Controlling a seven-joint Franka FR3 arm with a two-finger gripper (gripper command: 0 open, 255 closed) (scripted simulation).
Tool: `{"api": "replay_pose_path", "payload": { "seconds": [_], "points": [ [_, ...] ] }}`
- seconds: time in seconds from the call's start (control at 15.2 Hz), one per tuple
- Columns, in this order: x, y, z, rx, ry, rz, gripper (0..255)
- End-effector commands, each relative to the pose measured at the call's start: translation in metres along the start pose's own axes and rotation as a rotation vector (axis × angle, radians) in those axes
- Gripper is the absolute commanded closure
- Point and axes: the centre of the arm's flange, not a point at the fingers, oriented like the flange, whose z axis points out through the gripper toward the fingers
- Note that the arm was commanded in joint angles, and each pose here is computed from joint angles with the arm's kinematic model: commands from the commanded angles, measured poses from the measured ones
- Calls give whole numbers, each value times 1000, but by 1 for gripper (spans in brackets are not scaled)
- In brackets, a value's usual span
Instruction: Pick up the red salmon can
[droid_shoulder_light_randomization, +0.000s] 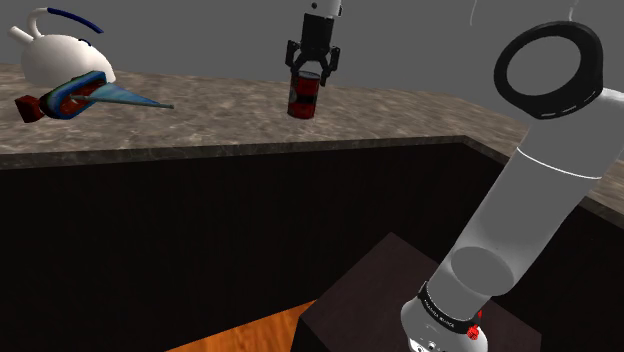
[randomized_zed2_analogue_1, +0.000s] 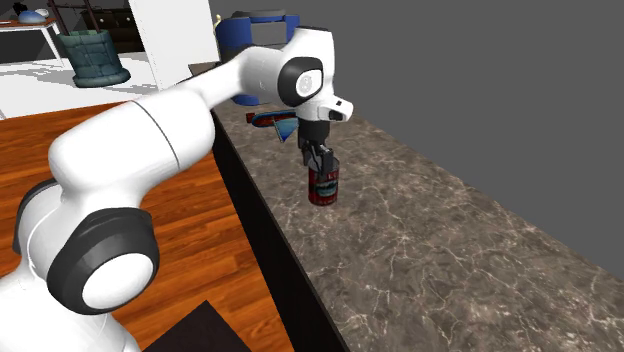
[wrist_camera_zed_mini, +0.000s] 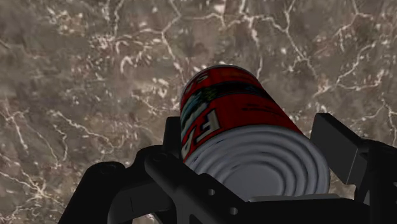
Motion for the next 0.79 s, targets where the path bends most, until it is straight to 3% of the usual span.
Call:
{"api": "replay_pose_path", "payload": {
  "seconds": [0.0,0.73],
  "points": [
    [0,1,-11,0,1,0,255],
    [1,1,-60,0,1,0,255]
  ]
}}
